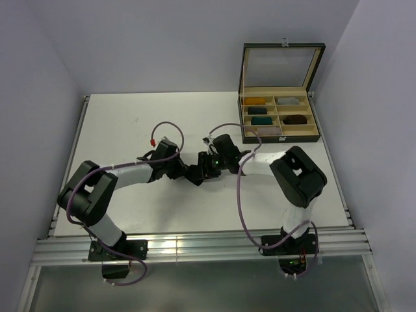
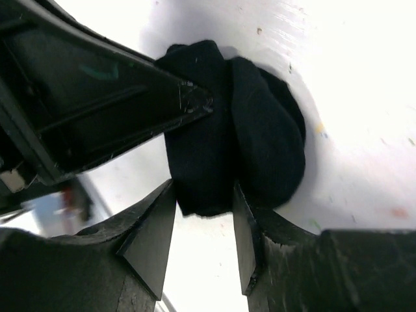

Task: Roll the socks
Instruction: Roll the sock at the center of the board.

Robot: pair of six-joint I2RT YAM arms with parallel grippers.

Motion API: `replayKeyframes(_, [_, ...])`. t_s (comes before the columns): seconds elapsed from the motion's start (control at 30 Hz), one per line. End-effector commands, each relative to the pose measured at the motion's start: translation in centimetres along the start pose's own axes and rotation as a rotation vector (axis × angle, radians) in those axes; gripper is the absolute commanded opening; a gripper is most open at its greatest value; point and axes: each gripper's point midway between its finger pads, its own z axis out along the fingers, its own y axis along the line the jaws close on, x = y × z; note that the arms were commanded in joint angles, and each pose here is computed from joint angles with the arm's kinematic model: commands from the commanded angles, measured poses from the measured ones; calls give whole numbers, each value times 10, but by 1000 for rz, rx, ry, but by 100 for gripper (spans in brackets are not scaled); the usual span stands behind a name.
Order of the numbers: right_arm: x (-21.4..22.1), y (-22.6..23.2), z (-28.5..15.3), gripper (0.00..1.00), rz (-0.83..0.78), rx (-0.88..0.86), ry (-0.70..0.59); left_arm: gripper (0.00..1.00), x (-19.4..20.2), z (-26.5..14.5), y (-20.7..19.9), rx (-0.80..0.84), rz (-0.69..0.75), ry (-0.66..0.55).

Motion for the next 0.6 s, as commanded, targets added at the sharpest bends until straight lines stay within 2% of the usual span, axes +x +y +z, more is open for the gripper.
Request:
replayKeyframes(0.0, [-6,-9,-17,47,-154,185,-65,0,9,-1,47,-196,89,27])
replayKeyframes(0.03, [-4,-10,-21,48,-191,216,-62,0,8,-1,47,-199,95,27])
replayKeyframes(0.07, [-16,-7,-28,48,-229,269,-119,0,6,-3,45,-199,108,23])
replayKeyframes(0.17, [-18,9,-31,49,-345,298,-167,0,2,-4,40,-196,126,21])
replayKeyframes(0.33, [-34,32,-38,58,-557,386,-299,0,3,-5,36,-195,157,46])
replayKeyframes(0.57, [-32,48,-23,60,-748,473,-348,0,6,-3,33,-197,181,77])
